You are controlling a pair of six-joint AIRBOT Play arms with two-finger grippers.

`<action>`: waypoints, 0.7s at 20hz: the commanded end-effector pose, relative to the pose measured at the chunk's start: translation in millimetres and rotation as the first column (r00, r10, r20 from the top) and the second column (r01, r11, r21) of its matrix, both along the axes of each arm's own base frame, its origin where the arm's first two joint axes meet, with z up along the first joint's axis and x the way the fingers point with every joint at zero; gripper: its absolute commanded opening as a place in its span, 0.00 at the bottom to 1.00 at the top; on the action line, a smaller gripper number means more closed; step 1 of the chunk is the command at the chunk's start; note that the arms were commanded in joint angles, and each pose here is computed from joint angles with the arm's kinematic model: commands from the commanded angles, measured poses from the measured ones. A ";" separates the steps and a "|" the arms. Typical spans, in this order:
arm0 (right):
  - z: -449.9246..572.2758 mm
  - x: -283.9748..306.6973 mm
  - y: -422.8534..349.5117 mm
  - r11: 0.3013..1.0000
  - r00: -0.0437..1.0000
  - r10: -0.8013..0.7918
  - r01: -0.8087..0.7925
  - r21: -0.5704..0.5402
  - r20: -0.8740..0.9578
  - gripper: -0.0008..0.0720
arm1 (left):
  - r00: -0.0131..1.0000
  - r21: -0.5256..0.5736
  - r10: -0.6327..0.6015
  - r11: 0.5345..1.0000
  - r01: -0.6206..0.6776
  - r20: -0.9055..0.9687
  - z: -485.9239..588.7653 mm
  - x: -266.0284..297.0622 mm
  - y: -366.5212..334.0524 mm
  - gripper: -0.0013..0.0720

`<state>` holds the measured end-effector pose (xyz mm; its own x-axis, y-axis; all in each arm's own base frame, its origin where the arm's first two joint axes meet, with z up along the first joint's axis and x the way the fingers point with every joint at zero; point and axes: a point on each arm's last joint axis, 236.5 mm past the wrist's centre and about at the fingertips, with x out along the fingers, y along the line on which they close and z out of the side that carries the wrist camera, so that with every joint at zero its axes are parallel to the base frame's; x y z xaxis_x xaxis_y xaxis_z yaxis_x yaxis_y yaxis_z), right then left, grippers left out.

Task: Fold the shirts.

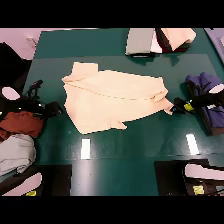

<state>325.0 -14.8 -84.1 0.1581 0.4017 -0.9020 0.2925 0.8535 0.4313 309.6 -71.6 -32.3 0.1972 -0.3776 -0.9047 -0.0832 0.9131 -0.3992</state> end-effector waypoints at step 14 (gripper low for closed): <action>31.7 9.1 2.3 0.999 0.994 0.015 -0.011 -0.042 0.105 0.04 | 0.992 -0.043 -0.125 0.991 0.125 -0.002 -45.6 -51.0 -121.5 0.76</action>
<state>338.9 -15.9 -53.2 0.2662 0.3546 -0.8963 0.2393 0.8765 0.4178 248.4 -187.0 -76.7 0.0839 -0.4390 -0.8945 0.0502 0.8984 -0.4362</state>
